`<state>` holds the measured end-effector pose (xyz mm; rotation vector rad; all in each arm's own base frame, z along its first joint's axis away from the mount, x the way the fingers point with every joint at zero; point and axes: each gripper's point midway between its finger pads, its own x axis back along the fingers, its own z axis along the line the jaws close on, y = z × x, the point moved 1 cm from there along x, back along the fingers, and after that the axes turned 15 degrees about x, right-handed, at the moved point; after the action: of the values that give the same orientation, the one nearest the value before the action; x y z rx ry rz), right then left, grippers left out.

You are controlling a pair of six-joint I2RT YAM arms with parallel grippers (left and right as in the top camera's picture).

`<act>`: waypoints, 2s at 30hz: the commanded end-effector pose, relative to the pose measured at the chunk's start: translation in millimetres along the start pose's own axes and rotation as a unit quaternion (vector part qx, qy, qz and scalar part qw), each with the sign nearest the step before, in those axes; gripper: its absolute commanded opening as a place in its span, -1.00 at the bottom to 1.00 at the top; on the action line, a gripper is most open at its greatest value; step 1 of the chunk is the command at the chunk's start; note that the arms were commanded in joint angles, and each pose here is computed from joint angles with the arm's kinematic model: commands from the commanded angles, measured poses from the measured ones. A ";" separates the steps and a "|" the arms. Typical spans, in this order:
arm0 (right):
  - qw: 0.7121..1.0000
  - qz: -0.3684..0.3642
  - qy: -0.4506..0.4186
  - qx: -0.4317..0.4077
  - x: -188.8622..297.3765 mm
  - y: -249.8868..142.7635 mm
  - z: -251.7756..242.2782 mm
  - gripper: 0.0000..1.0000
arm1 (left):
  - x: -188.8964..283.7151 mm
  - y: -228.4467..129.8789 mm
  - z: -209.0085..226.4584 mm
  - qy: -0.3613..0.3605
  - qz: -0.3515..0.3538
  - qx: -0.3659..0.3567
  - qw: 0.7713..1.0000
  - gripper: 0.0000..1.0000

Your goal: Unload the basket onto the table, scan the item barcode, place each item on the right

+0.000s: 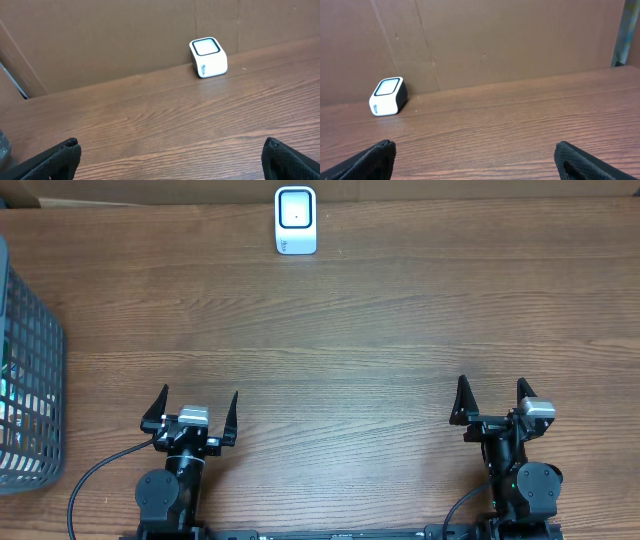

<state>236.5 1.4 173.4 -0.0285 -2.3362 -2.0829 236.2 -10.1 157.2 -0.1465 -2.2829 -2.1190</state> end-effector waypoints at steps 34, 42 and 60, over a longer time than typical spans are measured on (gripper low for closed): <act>1.000 -0.001 -0.004 0.000 -0.1 -2.2 -1.4 1.00 | 0.3 -0.4 -1.9 -0.004 -0.002 -0.008 1.000 0.99; 1.000 -0.001 -0.003 0.000 -0.1 -2.2 -1.3 1.00 | 0.3 -0.4 -1.9 -0.004 -0.002 -0.008 1.000 0.99; 1.000 -0.001 -0.004 0.000 -0.1 -2.2 -1.4 1.00 | 1.4 17.1 -5.5 -0.014 -0.037 -0.006 0.999 0.99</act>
<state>236.5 1.4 173.3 -0.0294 -2.3358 -2.0833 237.0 -8.4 168.5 -0.0833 -2.2986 -2.1485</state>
